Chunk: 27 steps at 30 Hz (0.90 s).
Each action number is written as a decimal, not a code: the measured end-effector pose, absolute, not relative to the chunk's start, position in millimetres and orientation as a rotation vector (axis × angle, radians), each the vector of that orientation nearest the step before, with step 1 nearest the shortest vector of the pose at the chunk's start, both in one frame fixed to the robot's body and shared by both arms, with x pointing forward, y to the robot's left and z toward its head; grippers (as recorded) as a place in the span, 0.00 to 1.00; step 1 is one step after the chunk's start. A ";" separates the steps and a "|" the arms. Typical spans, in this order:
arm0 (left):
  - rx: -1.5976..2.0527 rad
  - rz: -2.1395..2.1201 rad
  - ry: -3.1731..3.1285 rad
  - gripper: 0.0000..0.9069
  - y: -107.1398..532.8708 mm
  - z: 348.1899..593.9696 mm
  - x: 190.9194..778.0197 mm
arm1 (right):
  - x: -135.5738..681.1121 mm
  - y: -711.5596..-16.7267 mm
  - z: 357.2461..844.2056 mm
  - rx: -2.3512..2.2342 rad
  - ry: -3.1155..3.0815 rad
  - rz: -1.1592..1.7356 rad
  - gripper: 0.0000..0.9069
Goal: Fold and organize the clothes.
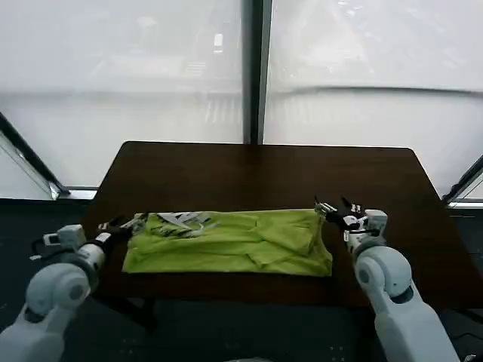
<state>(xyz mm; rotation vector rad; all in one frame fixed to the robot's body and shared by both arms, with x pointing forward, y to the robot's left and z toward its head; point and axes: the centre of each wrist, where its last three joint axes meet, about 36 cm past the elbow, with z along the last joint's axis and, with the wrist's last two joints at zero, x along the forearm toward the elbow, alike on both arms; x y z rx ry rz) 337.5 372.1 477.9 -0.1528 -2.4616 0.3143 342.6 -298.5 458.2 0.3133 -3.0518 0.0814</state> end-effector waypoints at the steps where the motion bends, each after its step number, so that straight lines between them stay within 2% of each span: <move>1: -0.180 0.327 -2.446 0.97 376.6 481.0 335.3 | 336.1 -300.4 459.0 0.337 -3.071 0.097 0.97; 9: -0.276 0.372 -2.357 0.97 419.0 488.8 319.6 | 300.4 -296.0 464.7 0.425 -3.101 0.126 0.97; 27: -0.335 0.413 -2.251 0.97 464.3 459.7 338.2 | 283.5 -294.0 469.8 0.402 -3.112 0.114 0.97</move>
